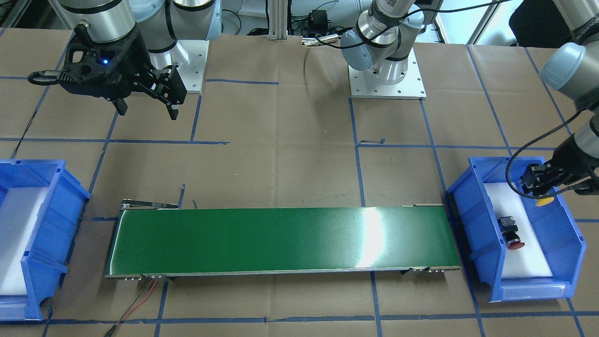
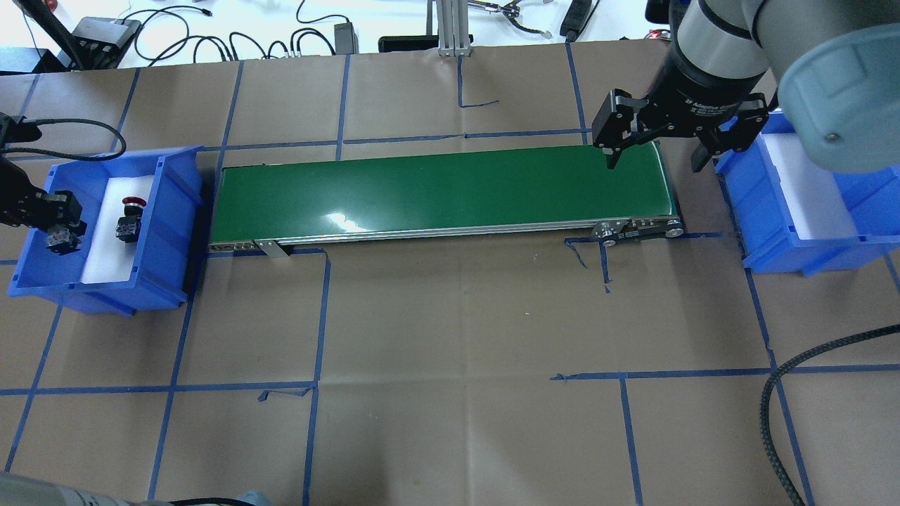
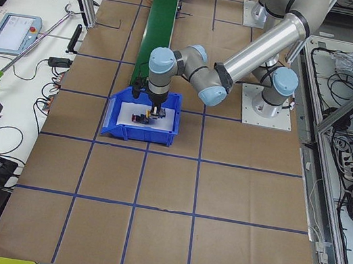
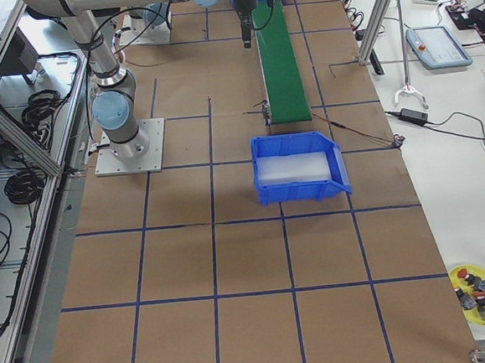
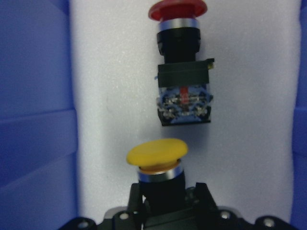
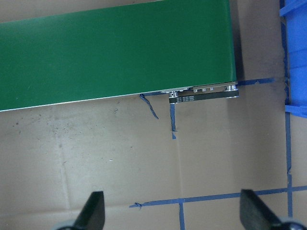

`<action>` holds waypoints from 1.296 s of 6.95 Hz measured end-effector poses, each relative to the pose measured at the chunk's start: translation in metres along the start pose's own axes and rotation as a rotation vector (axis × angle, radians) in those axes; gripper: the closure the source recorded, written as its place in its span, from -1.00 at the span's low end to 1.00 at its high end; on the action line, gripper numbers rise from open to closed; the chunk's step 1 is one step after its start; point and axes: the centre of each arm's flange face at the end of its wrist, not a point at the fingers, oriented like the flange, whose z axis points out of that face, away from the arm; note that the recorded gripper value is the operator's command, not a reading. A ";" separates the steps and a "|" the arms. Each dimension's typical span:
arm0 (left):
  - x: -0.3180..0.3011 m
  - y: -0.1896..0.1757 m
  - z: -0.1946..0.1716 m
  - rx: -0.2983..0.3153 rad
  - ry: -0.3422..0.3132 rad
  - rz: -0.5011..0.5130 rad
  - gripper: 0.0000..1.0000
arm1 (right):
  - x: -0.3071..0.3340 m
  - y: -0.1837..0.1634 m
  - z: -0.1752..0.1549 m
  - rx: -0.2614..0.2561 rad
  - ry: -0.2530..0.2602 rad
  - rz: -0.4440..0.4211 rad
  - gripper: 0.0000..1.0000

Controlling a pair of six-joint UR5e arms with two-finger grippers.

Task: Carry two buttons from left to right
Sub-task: 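Lift the yellow button and carry it over the conveyor belt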

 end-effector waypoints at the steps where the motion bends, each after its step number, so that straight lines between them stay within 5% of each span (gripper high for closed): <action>1: 0.000 -0.006 -0.023 0.004 -0.005 0.006 0.86 | 0.000 -0.001 -0.001 0.004 -0.001 0.000 -1.00; 3: 0.015 -0.023 -0.050 0.010 -0.010 0.044 0.86 | -0.001 -0.004 0.002 0.005 -0.002 0.000 -1.00; 6: 0.121 -0.061 -0.079 0.026 -0.038 0.153 0.86 | 0.000 -0.002 -0.002 0.009 -0.002 -0.002 -1.00; 9: 0.221 -0.074 -0.049 -0.007 -0.012 0.111 0.87 | 0.000 -0.001 -0.001 0.005 0.000 -0.002 -1.00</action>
